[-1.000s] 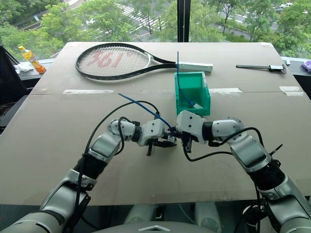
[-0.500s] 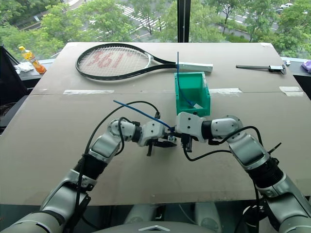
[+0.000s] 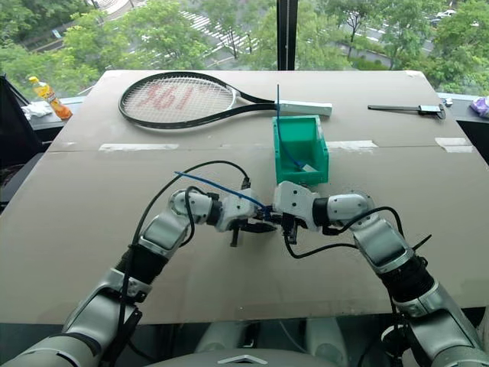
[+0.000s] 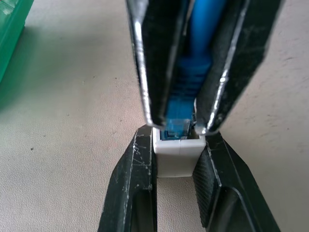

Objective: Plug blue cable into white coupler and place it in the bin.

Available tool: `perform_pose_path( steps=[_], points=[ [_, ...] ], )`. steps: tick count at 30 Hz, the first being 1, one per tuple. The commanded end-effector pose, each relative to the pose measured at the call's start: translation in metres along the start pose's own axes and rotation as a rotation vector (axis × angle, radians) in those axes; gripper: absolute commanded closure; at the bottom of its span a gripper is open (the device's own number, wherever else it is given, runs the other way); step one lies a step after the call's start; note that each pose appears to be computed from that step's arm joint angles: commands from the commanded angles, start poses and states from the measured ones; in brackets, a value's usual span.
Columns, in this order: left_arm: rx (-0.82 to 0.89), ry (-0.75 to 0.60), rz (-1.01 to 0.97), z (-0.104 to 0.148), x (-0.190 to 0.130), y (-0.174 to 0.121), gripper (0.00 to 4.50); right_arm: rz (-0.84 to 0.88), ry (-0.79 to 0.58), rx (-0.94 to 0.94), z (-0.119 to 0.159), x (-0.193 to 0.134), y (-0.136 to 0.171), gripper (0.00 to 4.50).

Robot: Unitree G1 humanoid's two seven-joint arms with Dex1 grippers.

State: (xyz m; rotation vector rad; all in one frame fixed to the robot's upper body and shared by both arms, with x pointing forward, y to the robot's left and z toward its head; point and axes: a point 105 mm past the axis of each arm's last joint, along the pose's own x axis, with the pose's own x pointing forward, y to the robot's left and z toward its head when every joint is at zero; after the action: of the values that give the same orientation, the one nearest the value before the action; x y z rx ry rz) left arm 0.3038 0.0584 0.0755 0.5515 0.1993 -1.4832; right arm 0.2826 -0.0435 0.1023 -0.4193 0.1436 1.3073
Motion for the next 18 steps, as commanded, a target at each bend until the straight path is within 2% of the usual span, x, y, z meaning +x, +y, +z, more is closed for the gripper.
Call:
perform_pose_path(
  steps=[1, 4, 7, 11, 14, 18],
  points=[
    [-0.022, -0.076, 0.03, 0.02, -0.007, 0.005, 4.09, -0.111, -0.105, -0.071, 0.028, -0.021, -0.008, 2.5],
    [-0.107, -0.121, 0.058, 0.029, -0.016, 0.01, 4.09, -0.202, -0.258, -0.072, 0.059, -0.045, -0.004, 1.22],
    [-0.179, -0.165, 0.108, 0.043, -0.028, 0.022, 4.09, -0.289, -0.296, -0.072, 0.07, -0.071, 0.007, 1.22],
    [-0.245, -0.198, 0.155, 0.06, -0.04, 0.04, 4.09, -0.42, -0.282, -0.052, 0.071, -0.094, 0.014, 1.22],
    [-0.298, -0.185, 0.183, 0.073, -0.04, 0.057, 4.09, -0.508, -0.243, -0.018, 0.063, -0.107, 0.019, 1.22],
    [-0.373, -0.186, 0.224, 0.105, -0.03, 0.089, 4.09, -0.651, -0.158, 0.027, 0.043, -0.129, 0.027, 1.22]
  ],
)
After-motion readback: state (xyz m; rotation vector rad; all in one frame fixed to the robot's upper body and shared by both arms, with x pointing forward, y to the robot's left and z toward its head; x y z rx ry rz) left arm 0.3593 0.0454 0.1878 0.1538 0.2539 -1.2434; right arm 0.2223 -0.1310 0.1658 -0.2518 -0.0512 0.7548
